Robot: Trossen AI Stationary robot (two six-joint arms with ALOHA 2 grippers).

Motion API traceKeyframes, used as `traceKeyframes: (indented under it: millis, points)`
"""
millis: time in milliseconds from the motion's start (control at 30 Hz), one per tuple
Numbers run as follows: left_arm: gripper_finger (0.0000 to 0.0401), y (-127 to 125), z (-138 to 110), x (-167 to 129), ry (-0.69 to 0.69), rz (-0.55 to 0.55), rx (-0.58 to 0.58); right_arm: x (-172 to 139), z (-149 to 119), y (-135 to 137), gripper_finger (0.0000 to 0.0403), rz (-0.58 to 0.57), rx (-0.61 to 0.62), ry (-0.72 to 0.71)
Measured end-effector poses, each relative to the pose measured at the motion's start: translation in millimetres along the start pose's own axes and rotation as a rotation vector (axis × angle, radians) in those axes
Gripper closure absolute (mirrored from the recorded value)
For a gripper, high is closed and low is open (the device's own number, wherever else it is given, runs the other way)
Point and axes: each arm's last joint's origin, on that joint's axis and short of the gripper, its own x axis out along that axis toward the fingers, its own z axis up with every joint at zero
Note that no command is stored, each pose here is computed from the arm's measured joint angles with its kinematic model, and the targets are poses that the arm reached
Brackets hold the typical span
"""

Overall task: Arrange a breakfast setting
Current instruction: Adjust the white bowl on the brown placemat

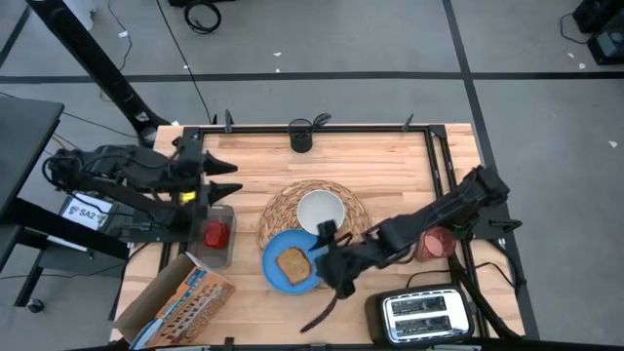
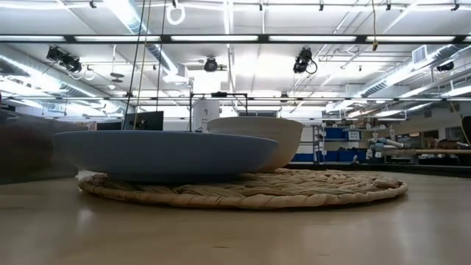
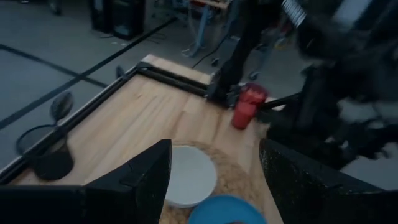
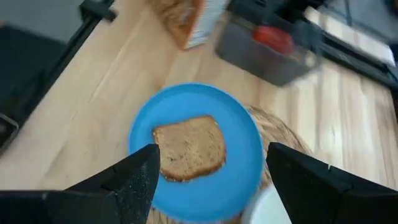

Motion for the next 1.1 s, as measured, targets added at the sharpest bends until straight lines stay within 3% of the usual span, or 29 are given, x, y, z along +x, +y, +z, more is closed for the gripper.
traceKeyframes:
  millis: [167,300,633,800,933,1100]
  points:
    - [0.0154,1,-9,20,0.086,0.124,-0.005,-16,-17,-20,0.0112,-0.013,0.091,0.089]
    - [0.0154,3,-16,40,0.155,0.205,-0.020,-8,-47,-34,0.0115,0.022,0.132,0.184]
    - [0.0154,27,-21,90,0.268,0.389,-0.058,-10,-123,-93,0.0117,-0.063,0.307,0.472]
    - [0.0154,41,-23,98,0.314,0.467,-0.052,14,-157,-106,0.0121,-0.043,0.372,0.479]
    - [0.0154,48,-32,100,0.341,0.496,-0.066,27,-167,-113,0.0122,-0.038,0.366,0.412]
    - [0.0154,54,-57,112,0.419,0.444,-0.101,33,-174,-125,0.0122,-0.045,0.355,0.344]
